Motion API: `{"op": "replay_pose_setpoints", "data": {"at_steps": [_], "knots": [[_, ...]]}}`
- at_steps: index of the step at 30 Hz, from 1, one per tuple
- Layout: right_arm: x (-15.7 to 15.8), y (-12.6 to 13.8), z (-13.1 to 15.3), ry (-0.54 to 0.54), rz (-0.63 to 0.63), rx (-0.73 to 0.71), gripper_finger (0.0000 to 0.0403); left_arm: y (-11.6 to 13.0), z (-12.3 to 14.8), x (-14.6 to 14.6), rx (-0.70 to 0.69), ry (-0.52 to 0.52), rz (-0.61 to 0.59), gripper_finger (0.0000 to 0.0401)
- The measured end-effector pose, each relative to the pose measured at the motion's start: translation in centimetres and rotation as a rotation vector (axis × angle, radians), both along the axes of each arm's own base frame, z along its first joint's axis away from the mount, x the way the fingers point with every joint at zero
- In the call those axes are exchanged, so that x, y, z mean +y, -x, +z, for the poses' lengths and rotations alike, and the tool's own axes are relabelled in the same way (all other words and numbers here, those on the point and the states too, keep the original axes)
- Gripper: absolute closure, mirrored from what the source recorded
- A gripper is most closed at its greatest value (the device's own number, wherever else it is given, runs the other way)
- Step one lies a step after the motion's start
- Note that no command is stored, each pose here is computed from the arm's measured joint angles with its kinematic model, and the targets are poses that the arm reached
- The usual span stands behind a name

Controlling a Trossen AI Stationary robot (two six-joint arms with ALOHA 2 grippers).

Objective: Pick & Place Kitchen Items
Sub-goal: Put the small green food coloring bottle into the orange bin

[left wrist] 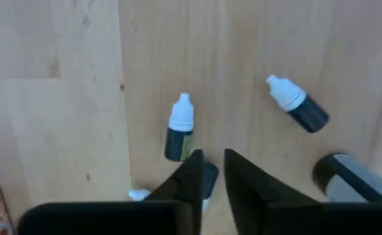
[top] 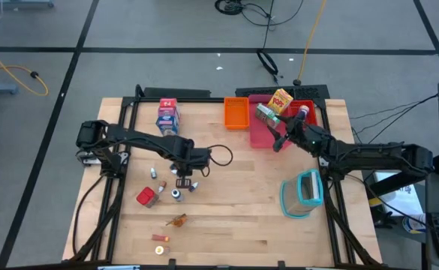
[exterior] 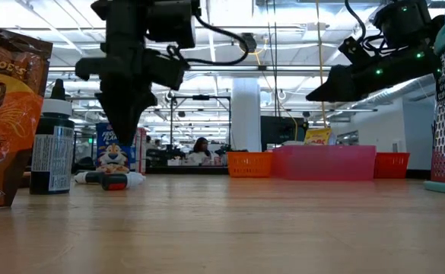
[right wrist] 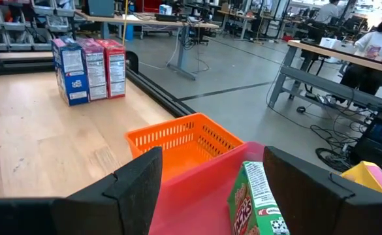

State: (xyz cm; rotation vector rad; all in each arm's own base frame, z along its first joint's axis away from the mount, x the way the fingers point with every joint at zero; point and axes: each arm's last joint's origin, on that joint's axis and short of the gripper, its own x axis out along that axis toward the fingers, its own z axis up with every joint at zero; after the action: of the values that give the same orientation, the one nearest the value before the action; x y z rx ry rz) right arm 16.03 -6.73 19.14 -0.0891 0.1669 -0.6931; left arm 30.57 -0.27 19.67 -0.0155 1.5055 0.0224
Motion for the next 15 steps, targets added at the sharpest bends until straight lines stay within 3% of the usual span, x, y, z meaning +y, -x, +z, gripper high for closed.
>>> {"op": "replay_pose_setpoints", "data": {"at_steps": [8,15], "knots": [[0.0,0.0,0.2,0.007,0.0,-0.02,0.0145,0.1,-1.1,0.1,-0.033,-0.026,0.001,0.0241],[0.0,0.0,0.2,0.007,0.0,-0.021,0.0144,0.8,-3.0,0.4,-0.024,-0.063,0.001,0.0218]]}}
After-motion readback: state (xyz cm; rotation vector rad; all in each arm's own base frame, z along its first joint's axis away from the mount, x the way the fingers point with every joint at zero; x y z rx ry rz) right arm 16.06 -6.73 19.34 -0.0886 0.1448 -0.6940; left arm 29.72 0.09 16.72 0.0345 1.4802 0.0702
